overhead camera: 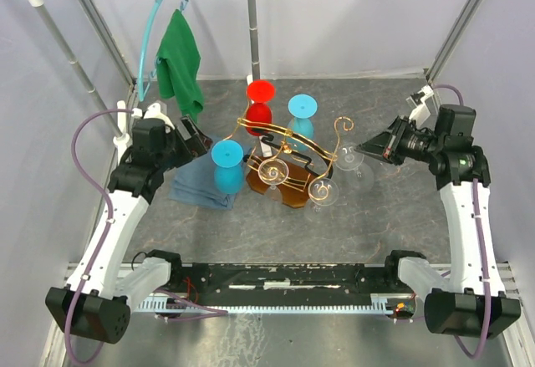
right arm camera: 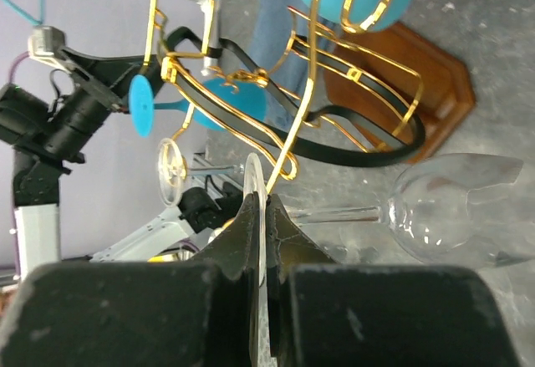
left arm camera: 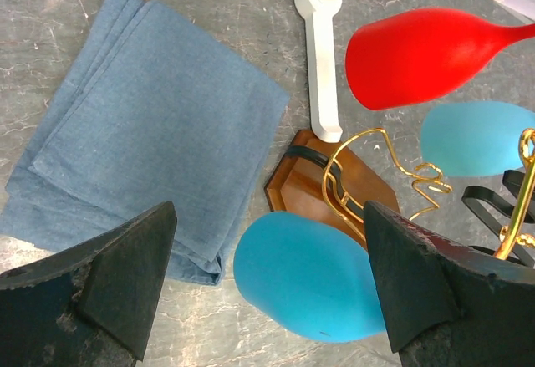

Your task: Take the wine glass off the wine glass rack

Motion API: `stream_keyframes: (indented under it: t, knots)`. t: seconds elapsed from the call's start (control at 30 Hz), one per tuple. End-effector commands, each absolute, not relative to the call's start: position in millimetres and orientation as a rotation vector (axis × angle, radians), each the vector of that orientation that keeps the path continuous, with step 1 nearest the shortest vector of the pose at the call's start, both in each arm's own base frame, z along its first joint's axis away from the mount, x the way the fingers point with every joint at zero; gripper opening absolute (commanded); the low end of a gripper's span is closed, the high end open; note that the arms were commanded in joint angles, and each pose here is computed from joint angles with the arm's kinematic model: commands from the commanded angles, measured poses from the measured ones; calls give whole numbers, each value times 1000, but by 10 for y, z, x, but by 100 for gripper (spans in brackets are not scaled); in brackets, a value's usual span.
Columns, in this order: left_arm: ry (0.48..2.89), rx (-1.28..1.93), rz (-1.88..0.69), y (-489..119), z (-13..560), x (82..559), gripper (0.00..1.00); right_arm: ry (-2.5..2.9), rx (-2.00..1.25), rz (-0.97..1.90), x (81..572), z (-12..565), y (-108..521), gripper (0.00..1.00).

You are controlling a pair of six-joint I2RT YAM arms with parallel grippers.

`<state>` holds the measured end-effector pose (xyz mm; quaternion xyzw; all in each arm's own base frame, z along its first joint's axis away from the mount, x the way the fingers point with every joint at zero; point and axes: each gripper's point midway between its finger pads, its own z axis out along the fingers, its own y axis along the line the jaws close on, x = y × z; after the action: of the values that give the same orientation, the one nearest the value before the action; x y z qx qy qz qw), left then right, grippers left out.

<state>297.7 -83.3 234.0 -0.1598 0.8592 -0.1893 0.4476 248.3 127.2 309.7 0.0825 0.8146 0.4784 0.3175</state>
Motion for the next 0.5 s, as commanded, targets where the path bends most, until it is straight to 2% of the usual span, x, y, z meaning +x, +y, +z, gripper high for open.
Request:
stream_keyframes:
  t: [0.0,0.13,0.27,0.47]
  knots:
    - [2112,-376,-443,-798,2324,2973,99,2196,182,1070,2347,3124,1107,1]
    - [2120,-374,-506,-885,2245,2942,99,2211,231,885,2372,3140,878,1]
    - [2119,-382,-513,-883,2212,2900,99,2250,311,583,2425,3090,498,1]
    - [2121,-388,-512,-877,2160,2876,99,2289,404,269,2772,2872,10,1]
